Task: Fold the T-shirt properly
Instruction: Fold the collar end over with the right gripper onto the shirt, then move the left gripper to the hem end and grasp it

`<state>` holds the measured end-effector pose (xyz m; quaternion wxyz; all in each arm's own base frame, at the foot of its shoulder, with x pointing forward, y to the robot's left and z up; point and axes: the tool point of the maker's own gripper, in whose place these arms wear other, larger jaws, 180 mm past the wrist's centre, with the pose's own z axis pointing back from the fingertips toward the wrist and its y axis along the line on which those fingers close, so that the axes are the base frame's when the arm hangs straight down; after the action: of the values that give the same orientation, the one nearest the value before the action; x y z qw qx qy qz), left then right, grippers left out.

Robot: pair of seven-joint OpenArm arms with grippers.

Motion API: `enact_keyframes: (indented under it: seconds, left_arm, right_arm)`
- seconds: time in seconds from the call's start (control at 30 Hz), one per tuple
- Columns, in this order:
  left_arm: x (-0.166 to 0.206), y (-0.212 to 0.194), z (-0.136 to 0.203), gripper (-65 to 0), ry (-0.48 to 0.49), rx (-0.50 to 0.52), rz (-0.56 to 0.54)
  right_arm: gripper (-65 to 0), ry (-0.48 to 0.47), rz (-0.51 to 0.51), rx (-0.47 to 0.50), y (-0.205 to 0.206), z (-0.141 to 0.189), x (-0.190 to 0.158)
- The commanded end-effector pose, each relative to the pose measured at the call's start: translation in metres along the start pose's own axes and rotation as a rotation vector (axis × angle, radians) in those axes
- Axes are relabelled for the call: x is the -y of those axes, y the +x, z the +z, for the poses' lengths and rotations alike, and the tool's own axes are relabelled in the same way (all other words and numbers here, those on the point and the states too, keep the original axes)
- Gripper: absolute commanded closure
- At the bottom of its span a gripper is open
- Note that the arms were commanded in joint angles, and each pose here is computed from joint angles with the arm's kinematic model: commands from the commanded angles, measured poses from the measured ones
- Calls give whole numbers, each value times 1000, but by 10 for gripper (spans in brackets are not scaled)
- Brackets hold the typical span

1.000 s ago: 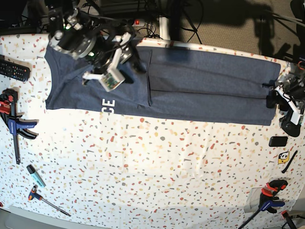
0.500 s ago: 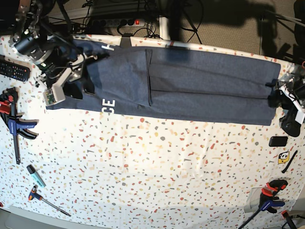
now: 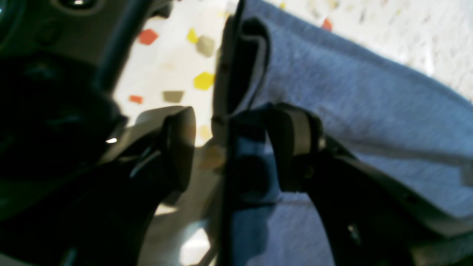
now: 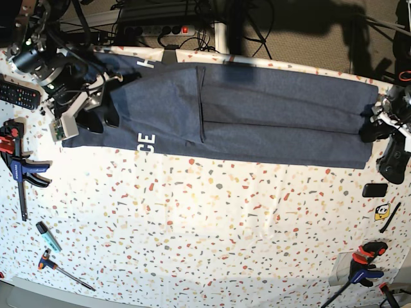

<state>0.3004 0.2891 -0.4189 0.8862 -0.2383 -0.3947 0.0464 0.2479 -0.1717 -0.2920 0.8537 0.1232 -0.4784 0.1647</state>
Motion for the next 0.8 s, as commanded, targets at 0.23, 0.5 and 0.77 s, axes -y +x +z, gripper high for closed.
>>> enact_keyframes:
  seconds: [0.23,0.5,0.77]
  left_arm:
    - [16,-13,-6,-330,-63,-61,0]
    - [16,-15,-5,-77,-62,-68,2]
    - [7,2,1,0,-39,-16,5]
  right_arm:
    - [-222,18,18,36,12,3,-3]
    - [-222,19,17,36,12,3,-3]
    - [-221,19,17,37,12,3,-3]
